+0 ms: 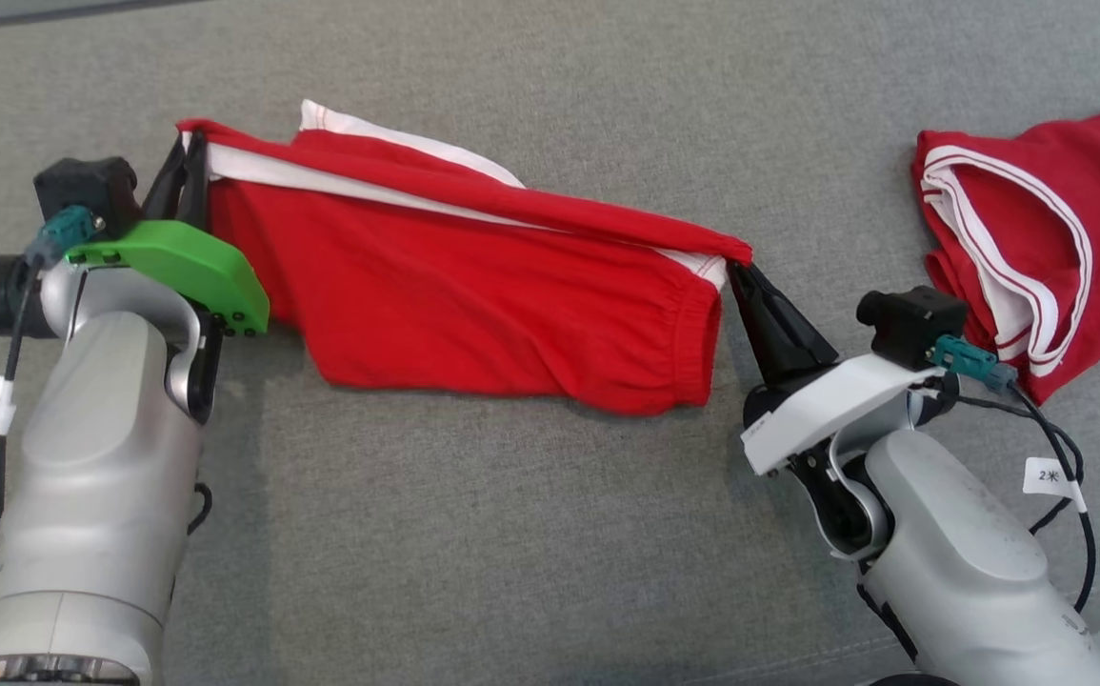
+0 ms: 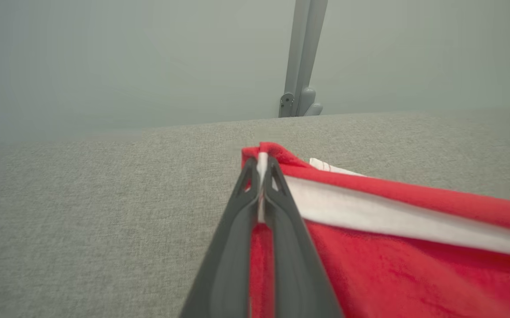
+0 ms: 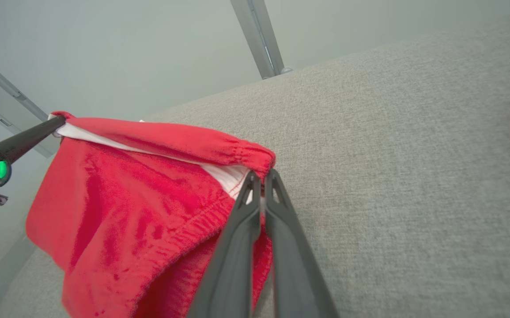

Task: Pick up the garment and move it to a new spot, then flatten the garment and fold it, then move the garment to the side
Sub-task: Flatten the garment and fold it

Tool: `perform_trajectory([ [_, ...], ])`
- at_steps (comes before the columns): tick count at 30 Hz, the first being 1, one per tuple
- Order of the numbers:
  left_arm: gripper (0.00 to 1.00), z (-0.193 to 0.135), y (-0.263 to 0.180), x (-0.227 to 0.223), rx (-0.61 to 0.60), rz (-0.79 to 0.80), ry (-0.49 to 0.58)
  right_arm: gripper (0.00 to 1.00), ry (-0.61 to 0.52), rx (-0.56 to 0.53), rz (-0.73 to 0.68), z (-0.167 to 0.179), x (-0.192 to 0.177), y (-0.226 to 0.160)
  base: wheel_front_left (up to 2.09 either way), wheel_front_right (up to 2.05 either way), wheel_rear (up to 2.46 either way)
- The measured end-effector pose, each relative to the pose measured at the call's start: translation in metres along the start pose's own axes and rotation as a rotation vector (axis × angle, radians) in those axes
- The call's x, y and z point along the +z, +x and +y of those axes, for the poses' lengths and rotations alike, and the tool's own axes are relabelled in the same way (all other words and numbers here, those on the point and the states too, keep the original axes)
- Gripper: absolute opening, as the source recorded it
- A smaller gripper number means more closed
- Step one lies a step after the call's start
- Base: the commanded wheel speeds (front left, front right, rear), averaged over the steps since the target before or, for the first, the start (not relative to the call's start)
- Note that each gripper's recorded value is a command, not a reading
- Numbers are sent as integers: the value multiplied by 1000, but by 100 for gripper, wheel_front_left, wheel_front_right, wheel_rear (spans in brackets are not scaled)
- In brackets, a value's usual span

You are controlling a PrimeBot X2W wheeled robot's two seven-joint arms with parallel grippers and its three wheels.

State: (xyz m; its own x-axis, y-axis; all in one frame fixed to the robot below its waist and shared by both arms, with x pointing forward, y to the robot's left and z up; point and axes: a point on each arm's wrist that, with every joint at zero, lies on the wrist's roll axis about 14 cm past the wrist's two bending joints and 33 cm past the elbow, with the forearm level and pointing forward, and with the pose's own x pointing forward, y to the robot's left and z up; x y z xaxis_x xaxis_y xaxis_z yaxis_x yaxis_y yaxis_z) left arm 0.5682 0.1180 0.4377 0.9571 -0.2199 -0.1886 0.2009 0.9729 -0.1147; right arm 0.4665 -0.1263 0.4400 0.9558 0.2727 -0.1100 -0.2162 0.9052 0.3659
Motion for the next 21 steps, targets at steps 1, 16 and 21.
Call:
perform_trajectory([
  [1,0,-1,6,-5,0,13,5,0,6,-11,1,-3,-2,3,0,0,0],
  [16,49,-38,52,-58,-93,146,64,0,19,-140,25,-40,-22,3,0,0,0],
  [21,100,-39,54,-46,-88,114,55,100,-1,-122,19,-34,-20,4,0,0,0],
])
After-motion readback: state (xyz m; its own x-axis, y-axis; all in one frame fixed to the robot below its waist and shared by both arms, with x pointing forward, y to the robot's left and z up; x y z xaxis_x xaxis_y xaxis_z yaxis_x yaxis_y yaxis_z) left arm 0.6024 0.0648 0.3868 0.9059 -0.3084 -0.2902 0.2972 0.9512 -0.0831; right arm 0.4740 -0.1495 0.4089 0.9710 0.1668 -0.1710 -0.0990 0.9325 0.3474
